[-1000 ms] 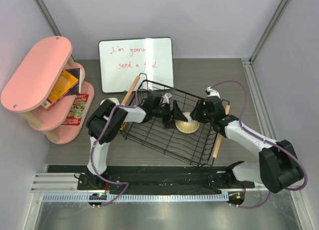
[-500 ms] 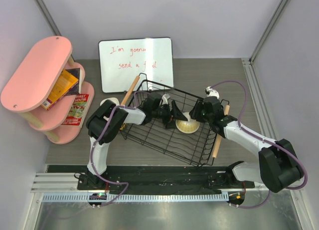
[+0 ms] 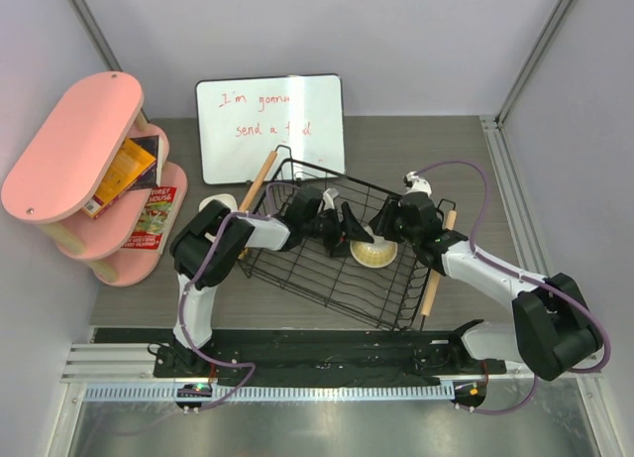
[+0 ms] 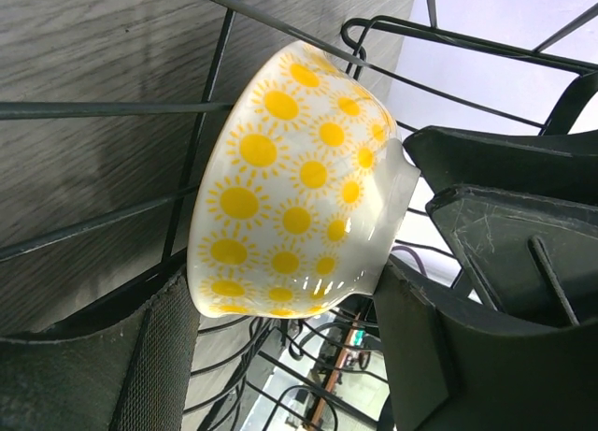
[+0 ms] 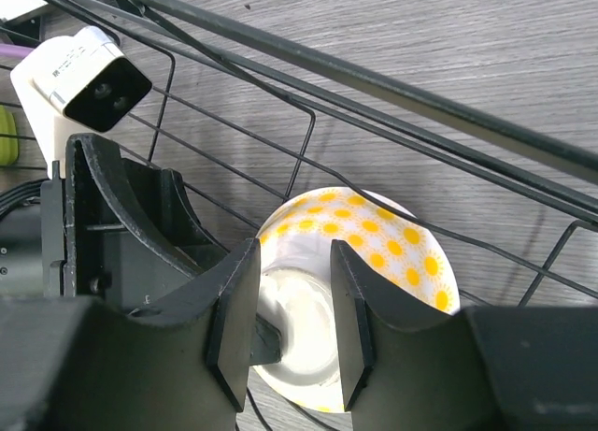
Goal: Unload the bowls from the dish rack
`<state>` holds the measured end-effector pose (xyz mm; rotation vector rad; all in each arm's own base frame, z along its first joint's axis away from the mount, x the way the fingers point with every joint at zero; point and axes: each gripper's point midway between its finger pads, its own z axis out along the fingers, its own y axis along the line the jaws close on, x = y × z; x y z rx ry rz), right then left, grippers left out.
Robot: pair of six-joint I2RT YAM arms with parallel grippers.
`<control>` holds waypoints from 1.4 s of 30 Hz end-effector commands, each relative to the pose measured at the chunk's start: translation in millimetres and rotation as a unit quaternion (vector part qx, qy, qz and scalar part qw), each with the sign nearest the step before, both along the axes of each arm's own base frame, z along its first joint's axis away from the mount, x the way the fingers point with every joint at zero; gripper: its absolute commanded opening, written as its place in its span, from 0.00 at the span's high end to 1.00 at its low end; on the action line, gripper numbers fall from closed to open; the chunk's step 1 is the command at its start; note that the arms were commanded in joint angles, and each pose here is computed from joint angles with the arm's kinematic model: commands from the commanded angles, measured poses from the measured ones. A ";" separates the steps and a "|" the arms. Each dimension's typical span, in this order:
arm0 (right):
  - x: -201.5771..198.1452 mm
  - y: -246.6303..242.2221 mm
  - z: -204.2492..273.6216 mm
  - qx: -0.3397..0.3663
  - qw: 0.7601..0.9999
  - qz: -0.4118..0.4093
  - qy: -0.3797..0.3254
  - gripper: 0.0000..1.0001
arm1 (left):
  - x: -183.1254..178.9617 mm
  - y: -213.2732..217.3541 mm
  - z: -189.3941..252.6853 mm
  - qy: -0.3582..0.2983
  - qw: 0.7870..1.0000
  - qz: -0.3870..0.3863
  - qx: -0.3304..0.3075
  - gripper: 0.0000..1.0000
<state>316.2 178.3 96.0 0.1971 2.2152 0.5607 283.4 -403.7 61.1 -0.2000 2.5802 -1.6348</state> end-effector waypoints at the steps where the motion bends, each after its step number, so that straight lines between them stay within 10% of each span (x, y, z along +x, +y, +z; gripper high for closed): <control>1: -85.1 30.8 -36.9 0.024 0.981 0.105 0.160 0.59 | 42.8 10.5 13.0 -0.085 0.992 0.082 0.033 1.00; 10: -63.8 6.5 31.1 -0.024 0.994 0.059 0.085 0.55 | 58.1 17.5 69.2 -0.144 0.983 0.093 0.063 1.00; 42: -17.6 -79.5 -1.5 -0.249 0.958 -0.028 0.142 0.57 | 48.0 118.8 184.1 -0.315 0.902 0.100 0.277 1.00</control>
